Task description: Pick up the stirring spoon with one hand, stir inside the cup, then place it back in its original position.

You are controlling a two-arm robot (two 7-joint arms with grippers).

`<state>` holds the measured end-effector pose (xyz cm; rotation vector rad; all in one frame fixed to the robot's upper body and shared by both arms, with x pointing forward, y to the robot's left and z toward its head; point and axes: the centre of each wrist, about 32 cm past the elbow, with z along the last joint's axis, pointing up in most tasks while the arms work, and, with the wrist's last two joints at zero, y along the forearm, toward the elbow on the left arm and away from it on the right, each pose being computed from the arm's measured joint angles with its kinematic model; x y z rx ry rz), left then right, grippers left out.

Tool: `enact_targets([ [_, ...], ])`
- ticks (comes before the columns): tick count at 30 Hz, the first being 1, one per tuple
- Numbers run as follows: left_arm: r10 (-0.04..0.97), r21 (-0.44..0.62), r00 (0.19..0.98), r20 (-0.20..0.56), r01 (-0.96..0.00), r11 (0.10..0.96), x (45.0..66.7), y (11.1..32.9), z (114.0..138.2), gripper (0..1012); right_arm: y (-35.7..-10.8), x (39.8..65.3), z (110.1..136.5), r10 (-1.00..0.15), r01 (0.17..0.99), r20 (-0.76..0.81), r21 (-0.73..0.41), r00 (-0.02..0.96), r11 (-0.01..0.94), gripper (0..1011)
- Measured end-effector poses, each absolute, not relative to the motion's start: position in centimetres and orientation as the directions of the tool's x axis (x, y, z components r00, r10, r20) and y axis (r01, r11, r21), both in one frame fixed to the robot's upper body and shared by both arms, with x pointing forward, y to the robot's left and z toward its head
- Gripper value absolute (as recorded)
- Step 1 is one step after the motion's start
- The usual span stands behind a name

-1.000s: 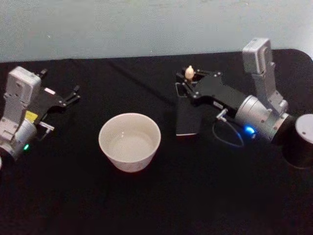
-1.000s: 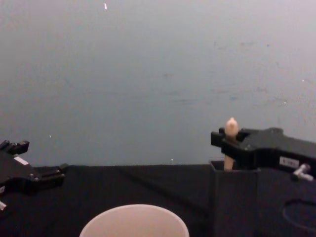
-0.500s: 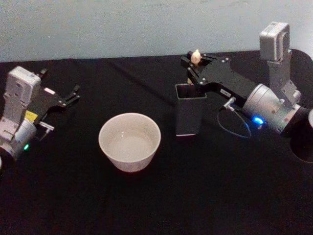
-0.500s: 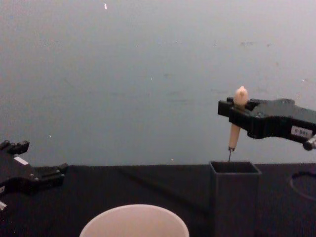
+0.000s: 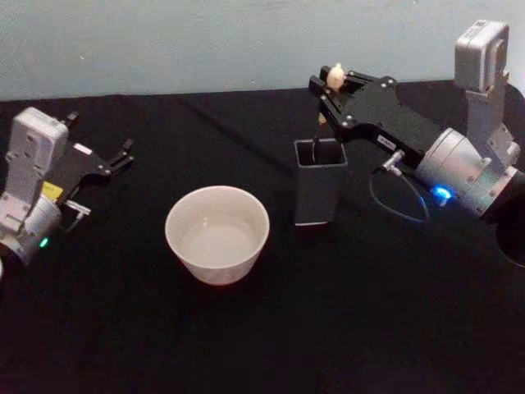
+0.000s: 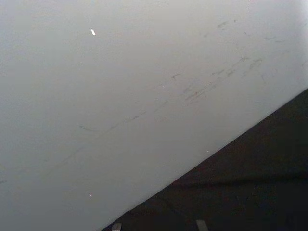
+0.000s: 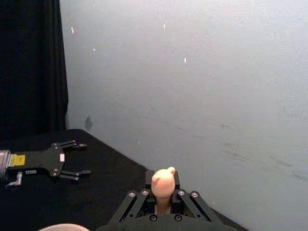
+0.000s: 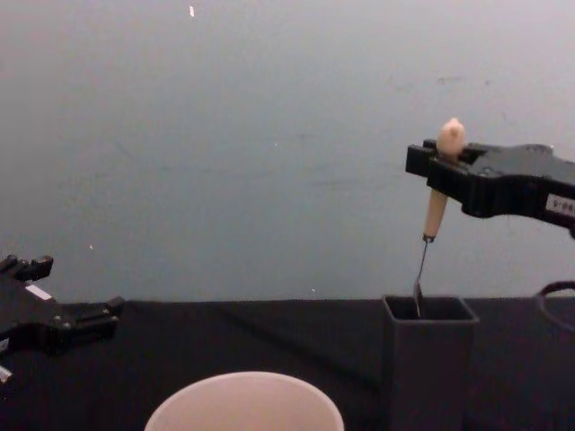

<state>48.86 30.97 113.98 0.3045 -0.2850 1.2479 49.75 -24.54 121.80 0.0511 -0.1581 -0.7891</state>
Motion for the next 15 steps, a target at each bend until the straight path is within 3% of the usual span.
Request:
enact_targets([
  [15, 0.880, 0.070, 0.292, 0.374, -0.955, 0.287, 48.9, 31.0, 114.0, 1001, -24.5, 49.4, 123.1, -0.711, 0.695, 0.141, 0.149, 0.689, 0.703, 164],
])
